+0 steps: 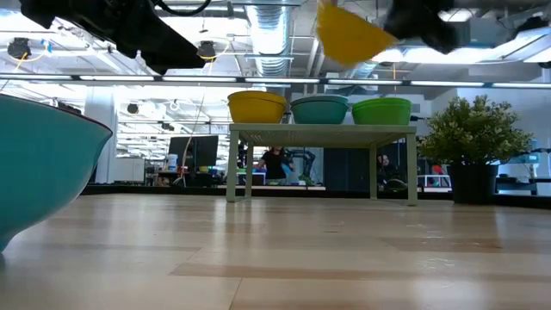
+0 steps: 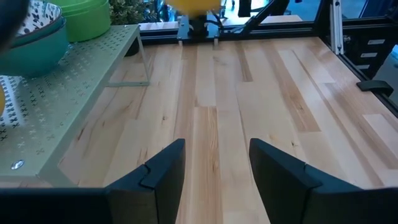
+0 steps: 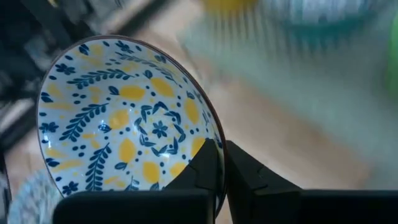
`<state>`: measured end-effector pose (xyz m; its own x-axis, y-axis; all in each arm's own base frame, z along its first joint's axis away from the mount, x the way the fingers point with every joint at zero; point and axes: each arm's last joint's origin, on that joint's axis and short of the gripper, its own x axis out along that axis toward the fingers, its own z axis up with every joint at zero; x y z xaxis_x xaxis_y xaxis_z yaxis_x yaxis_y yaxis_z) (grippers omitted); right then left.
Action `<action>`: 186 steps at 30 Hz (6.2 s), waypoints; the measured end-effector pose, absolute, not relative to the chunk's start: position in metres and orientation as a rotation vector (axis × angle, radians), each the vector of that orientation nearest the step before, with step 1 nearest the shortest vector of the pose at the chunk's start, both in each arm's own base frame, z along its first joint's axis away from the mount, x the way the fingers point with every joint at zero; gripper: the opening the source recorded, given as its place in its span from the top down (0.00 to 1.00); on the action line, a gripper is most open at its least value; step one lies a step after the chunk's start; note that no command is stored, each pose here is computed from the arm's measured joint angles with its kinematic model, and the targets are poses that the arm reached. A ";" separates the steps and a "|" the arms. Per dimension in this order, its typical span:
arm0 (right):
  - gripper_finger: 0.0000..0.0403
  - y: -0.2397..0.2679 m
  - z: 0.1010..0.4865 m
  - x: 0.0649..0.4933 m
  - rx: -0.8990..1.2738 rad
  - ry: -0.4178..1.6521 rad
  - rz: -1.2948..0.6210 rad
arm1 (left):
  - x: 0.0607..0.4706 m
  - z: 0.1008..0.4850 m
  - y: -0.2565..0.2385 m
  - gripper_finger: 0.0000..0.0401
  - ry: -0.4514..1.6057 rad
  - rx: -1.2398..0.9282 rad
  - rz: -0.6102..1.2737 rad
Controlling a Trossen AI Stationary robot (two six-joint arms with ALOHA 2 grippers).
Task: Pick & Place Mini bowls
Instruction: Stack the yellow patterned bowl on top of the other yellow patterned bowls on the shelf, then stack the green patterned bowl on top of the other green patterned bowls on the shelf
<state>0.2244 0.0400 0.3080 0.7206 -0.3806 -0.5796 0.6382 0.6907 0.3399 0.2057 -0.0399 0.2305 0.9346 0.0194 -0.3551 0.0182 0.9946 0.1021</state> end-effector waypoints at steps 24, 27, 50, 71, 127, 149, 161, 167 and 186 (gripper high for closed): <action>0.98 -0.197 0.379 0.374 0.449 0.807 -0.492 | 0.207 0.234 -0.040 0.55 0.326 0.096 0.001; 0.98 -0.207 0.374 0.381 0.476 0.846 -0.458 | 0.207 0.234 -0.040 0.55 0.327 0.096 0.001; 0.98 -0.215 0.360 0.383 0.523 0.872 -0.435 | 0.207 0.234 -0.040 0.55 0.325 0.120 0.001; 0.97 -0.208 0.349 0.395 0.508 0.853 -0.459 | 0.207 0.234 -0.040 0.55 0.325 0.119 0.001; 0.63 -0.135 0.446 0.323 0.186 0.868 -0.260 | 0.194 0.205 -0.059 0.56 0.533 -0.463 -0.307; 0.69 0.021 0.392 0.302 -0.038 1.061 0.188 | 0.194 0.153 -0.122 0.52 0.882 -0.505 -0.356; 0.68 0.023 0.289 0.187 0.056 0.458 0.095 | 0.200 0.150 -0.128 0.52 0.853 -0.527 -0.339; 0.68 0.021 0.241 0.166 0.034 0.212 0.096 | 0.204 0.133 -0.134 0.52 0.890 -0.512 -0.331; 0.68 0.020 0.239 0.160 0.039 0.184 0.099 | 0.220 0.144 -0.132 0.96 0.842 -0.471 -0.383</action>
<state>0.1596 0.0202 0.2390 0.9781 0.1022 -0.1811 -0.0950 0.9943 0.0480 0.2201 -0.1325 0.1442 0.6095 -0.4990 -0.6161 0.1365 0.8315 -0.5385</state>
